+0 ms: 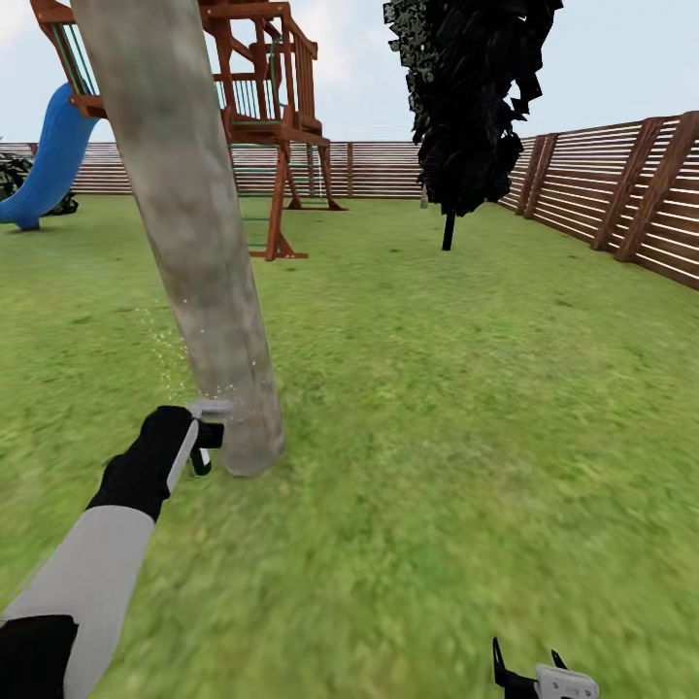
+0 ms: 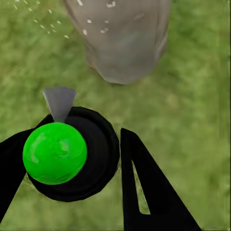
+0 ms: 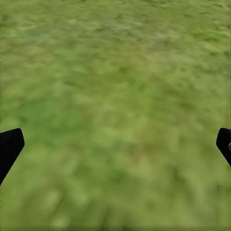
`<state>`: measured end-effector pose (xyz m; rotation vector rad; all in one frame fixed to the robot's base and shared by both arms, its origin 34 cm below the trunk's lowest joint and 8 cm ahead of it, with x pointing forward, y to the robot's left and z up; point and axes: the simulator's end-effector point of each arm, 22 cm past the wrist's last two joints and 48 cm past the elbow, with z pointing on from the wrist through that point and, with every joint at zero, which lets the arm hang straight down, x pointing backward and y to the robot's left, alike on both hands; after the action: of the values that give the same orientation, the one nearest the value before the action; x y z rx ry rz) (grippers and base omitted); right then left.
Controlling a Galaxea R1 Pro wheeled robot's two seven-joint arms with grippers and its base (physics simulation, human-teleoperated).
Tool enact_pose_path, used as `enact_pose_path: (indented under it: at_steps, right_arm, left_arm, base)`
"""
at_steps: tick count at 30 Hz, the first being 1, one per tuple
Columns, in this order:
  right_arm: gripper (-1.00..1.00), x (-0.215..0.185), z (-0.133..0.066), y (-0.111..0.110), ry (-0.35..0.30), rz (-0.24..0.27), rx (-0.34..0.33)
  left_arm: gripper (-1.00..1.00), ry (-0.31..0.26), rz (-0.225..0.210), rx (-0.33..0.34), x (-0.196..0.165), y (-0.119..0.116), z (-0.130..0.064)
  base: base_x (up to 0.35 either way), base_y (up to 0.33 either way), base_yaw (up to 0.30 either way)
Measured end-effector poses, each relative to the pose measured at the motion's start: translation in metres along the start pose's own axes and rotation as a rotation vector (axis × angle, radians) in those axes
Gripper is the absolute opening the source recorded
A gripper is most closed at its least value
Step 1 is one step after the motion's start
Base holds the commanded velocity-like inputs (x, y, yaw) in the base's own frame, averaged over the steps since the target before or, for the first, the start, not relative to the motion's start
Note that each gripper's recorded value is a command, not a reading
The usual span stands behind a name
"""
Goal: In the garden, pick up the pesticide atomizer on the floor and spray pesticide onto both trees until each tree trunk is fully covered.
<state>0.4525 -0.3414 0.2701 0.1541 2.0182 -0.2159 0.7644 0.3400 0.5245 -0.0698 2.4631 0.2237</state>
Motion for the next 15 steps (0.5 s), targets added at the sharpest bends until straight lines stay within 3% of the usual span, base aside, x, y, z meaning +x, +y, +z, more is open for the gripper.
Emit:
enact_pose_path:
  at_steps: [3, 4, 7, 8, 9, 13, 15]
  right_arm:
    - [1.00, 0.000, 0.000, 0.000, 0.000, 0.000, 0.000]
    - [1.00, 0.000, 0.000, 0.000, 0.000, 0.000, 0.000]
    - [1.00, 0.000, 0.000, 0.000, 0.000, -0.001, 0.000]
    - [1.00, 0.000, 0.000, 0.000, 0.000, 0.000, -0.001]
    - [1.00, 0.000, 0.000, 0.000, 0.000, 0.000, 0.000]
    - [1.00, 0.000, 0.000, 0.000, 0.000, 0.000, 0.000]
    - [1.00, 0.000, 0.000, 0.000, 0.000, 0.000, 0.000]
  left_arm:
    - [-1.00, -0.019, 0.003, 0.022, -0.019, -0.020, -0.018]
    - [-1.00, -0.030, 0.001, 0.009, -0.025, -0.012, -0.022]
    - [-1.00, -0.036, -0.008, -0.073, -0.031, 0.045, -0.024]
    - [-1.00, -0.035, -0.012, -0.078, -0.030, 0.052, -0.024]
    - [-1.00, -0.037, -0.011, -0.070, -0.030, 0.050, -0.024]
    - [-1.00, -0.052, -0.011, 0.011, -0.038, -0.002, -0.029]
    - [-1.00, -0.045, -0.002, 0.000, -0.033, -0.001, -0.027]
  base:
    - [0.000, 0.000, 0.000]
    - [0.000, 0.000, 0.000]
    - [0.000, 0.000, 0.000]
    - [0.000, 0.000, 0.000]
    - [0.000, 0.000, 0.000]
    - [0.000, 0.000, 0.000]
    - [0.171, 0.021, 0.000]
